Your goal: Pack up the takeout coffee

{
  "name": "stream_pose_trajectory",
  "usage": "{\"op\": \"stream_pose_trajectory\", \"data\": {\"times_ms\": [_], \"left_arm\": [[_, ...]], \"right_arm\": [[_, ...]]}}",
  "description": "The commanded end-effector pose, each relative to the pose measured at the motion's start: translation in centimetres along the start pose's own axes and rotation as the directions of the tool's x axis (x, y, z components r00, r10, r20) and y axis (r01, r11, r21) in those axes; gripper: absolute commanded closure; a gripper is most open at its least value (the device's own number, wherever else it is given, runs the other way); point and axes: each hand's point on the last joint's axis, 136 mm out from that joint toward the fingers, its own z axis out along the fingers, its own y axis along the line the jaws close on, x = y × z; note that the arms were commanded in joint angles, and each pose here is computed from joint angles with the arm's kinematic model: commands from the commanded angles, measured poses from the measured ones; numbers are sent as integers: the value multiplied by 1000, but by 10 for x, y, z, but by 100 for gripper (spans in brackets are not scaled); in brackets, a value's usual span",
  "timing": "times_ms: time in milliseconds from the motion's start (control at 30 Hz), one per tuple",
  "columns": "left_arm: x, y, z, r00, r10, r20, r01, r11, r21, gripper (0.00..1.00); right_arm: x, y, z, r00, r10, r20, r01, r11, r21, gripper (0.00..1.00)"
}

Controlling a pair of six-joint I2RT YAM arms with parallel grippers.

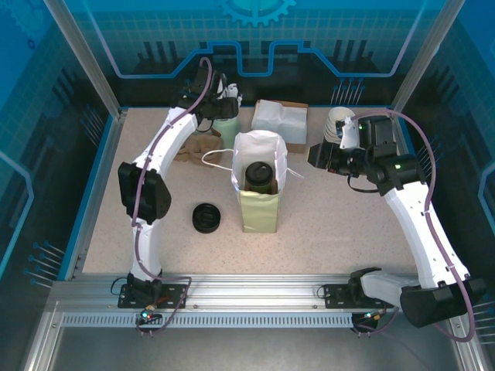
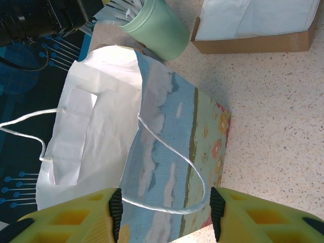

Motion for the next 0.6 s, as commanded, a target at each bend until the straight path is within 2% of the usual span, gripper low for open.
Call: {"op": "stream_pose_trajectory", "data": {"times_ms": [0, 267, 567], "left_arm": [[-14, -1, 0, 998, 32, 45, -31, 999, -15, 47], [-11, 4, 9, 999, 46, 27, -44, 998, -47, 60], [-10, 10, 13, 998, 52, 22, -50, 996, -78, 60]], "right_arm": [[0, 2, 4, 1000, -27, 3, 27, 1000, -15, 50], [3, -1, 8, 1000, -19, -7, 19, 1000, -13, 50], [4, -1, 7, 1000, -27, -8, 27, 1000, -13, 49]]}}
